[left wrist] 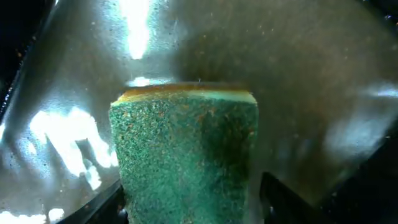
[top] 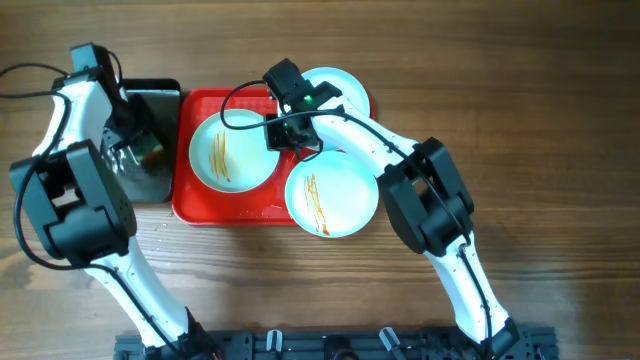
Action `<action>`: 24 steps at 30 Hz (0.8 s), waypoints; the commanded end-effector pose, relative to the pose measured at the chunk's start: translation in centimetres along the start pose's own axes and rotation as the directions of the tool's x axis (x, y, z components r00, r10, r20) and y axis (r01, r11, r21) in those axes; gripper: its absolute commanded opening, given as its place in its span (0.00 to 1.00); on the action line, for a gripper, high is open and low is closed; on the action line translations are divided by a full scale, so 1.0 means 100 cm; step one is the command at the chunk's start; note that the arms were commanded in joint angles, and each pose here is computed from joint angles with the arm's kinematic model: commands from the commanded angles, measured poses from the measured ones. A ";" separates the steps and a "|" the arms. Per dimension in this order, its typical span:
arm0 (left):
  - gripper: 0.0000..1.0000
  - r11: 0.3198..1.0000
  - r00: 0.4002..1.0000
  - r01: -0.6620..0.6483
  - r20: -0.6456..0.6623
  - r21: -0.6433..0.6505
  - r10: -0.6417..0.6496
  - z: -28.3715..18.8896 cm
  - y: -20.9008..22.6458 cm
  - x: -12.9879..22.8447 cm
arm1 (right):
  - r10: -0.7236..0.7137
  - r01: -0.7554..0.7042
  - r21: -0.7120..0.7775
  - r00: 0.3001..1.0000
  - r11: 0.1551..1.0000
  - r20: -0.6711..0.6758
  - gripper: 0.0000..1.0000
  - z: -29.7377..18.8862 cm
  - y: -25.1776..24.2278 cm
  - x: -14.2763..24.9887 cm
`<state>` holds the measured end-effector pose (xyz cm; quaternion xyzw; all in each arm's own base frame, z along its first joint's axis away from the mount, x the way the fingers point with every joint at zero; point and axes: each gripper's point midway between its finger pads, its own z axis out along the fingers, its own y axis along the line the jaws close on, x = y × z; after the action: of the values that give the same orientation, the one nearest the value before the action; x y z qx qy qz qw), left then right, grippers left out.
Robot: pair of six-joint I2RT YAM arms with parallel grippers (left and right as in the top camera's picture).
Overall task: Clean dirty plates on tray and stack at the side
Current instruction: 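Move the held sponge from the black tray onto the left plate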
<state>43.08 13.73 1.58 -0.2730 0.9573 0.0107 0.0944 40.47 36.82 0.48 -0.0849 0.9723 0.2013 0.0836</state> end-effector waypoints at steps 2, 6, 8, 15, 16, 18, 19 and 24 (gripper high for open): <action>0.17 1.000 0.999 -0.013 -0.034 0.015 0.013 0.011 -0.002 0.004 | -0.006 0.006 0.026 1.000 1.000 -0.018 0.05 0.018 -0.009 0.004; 0.04 1.000 1.000 -0.013 -0.015 0.020 0.014 0.010 -0.003 -0.001 | -0.007 0.008 0.024 1.000 1.000 -0.014 0.05 0.018 -0.009 0.003; 0.04 1.000 1.000 -0.012 0.002 0.025 0.012 0.000 -0.004 -0.004 | -0.007 0.008 0.024 1.000 1.000 -0.014 0.05 0.017 -0.008 0.003; 0.04 0.993 0.989 -0.102 0.114 0.054 0.095 -0.093 -0.008 -0.006 | -0.029 0.027 -0.045 0.999 0.999 -0.042 0.04 0.016 0.000 0.006; 0.04 0.990 0.986 -0.132 0.111 0.052 0.125 -0.102 -0.010 0.000 | -0.028 0.026 -0.048 0.999 0.999 -0.044 0.04 0.016 0.000 0.006; 0.04 0.982 0.980 -0.184 0.091 0.048 0.179 -0.106 -0.013 0.008 | -0.027 0.025 -0.052 0.999 0.998 -0.044 0.04 0.016 0.000 0.005; 0.04 0.976 0.974 -0.213 0.083 0.043 0.209 -0.103 -0.012 0.010 | -0.027 0.025 -0.054 0.999 0.998 -0.045 0.04 0.016 0.001 0.006; 0.04 0.970 0.968 -0.242 0.073 0.032 0.239 -0.099 -0.007 0.011 | -0.027 0.025 -0.055 0.999 0.998 -0.043 0.04 0.016 0.001 0.005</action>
<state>40.61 11.79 10.87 -0.1712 0.9770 0.0127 0.1265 40.45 37.36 0.50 -0.0977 0.9668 0.2228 0.0780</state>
